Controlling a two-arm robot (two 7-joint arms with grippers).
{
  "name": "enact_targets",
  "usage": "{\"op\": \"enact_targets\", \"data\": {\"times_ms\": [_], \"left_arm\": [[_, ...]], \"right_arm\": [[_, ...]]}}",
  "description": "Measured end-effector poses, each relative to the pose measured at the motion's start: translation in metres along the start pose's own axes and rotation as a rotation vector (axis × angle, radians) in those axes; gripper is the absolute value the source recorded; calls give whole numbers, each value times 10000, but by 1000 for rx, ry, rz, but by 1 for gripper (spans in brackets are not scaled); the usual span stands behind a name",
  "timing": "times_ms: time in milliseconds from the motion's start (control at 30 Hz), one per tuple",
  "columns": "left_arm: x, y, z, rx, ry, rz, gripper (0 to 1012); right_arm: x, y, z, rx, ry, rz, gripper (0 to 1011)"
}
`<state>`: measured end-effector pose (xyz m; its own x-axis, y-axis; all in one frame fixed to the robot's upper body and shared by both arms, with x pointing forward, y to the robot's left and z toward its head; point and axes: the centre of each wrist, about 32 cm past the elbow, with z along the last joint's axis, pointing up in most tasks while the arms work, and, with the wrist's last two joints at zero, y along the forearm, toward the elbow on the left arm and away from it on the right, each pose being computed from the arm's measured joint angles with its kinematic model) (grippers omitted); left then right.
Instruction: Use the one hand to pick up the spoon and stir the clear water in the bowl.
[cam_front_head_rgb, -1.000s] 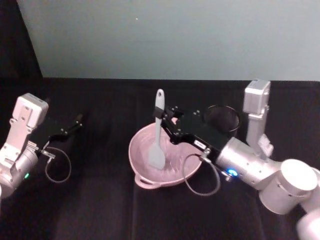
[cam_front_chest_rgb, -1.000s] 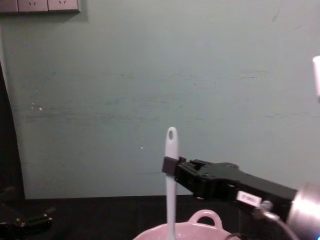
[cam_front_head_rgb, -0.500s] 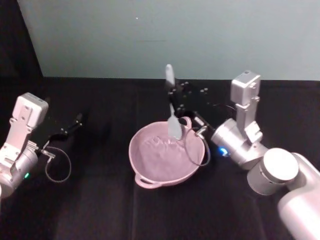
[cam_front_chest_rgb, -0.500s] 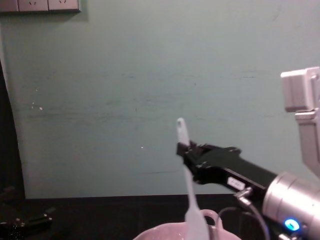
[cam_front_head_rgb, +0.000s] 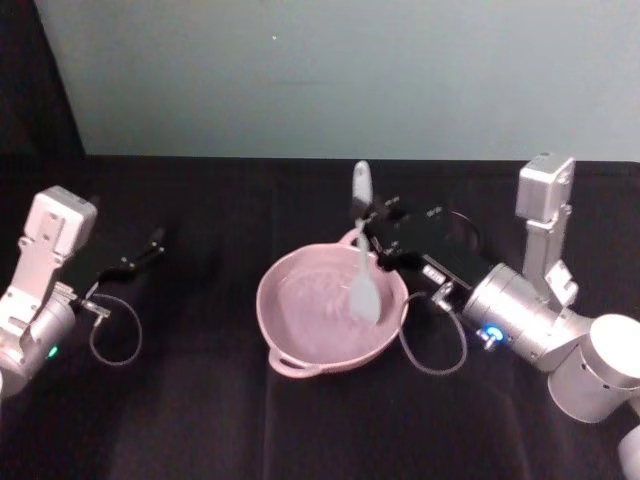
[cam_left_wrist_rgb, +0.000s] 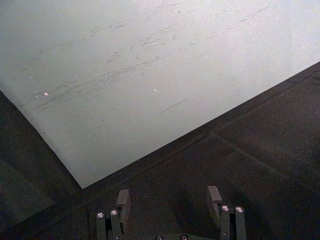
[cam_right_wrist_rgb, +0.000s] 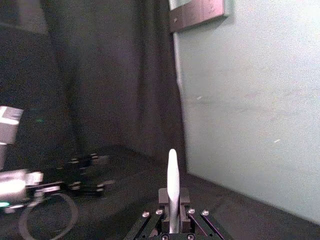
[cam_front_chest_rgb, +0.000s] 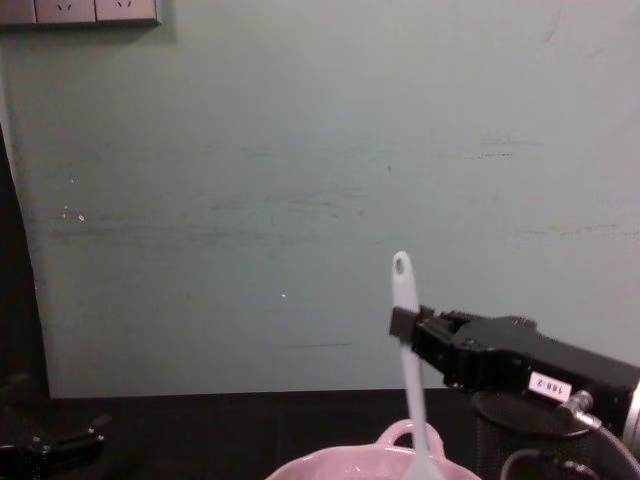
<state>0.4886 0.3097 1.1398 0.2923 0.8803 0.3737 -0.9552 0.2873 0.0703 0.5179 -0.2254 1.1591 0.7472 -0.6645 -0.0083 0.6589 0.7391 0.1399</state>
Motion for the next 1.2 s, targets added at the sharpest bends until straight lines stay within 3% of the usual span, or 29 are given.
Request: {"op": "enact_targets", "data": {"times_ms": [167, 367, 533, 733, 867, 933, 1200], "left_arm": [[0, 0, 0, 0, 0, 0, 1011], [0, 0, 0, 0, 0, 0, 1011], [0, 0, 0, 0, 0, 0, 1011], [0, 0, 0, 0, 0, 0, 1011], [0, 0, 0, 0, 0, 0, 1011], [0, 0, 0, 0, 0, 0, 1011], [0, 0, 0, 0, 0, 0, 1011]], "right_arm": [[-92, 38, -16, -27, 78, 44, 118], [-174, 267, -90, -37, 138, 70, 118], [-177, 448, -163, -17, 117, 40, 118], [-66, 566, -229, 38, 36, -72, 118], [-2, 529, -217, 48, -2, -97, 118], [51, 433, -195, 40, -28, -106, 119], [42, 121, -77, 10, -22, -57, 118]]}}
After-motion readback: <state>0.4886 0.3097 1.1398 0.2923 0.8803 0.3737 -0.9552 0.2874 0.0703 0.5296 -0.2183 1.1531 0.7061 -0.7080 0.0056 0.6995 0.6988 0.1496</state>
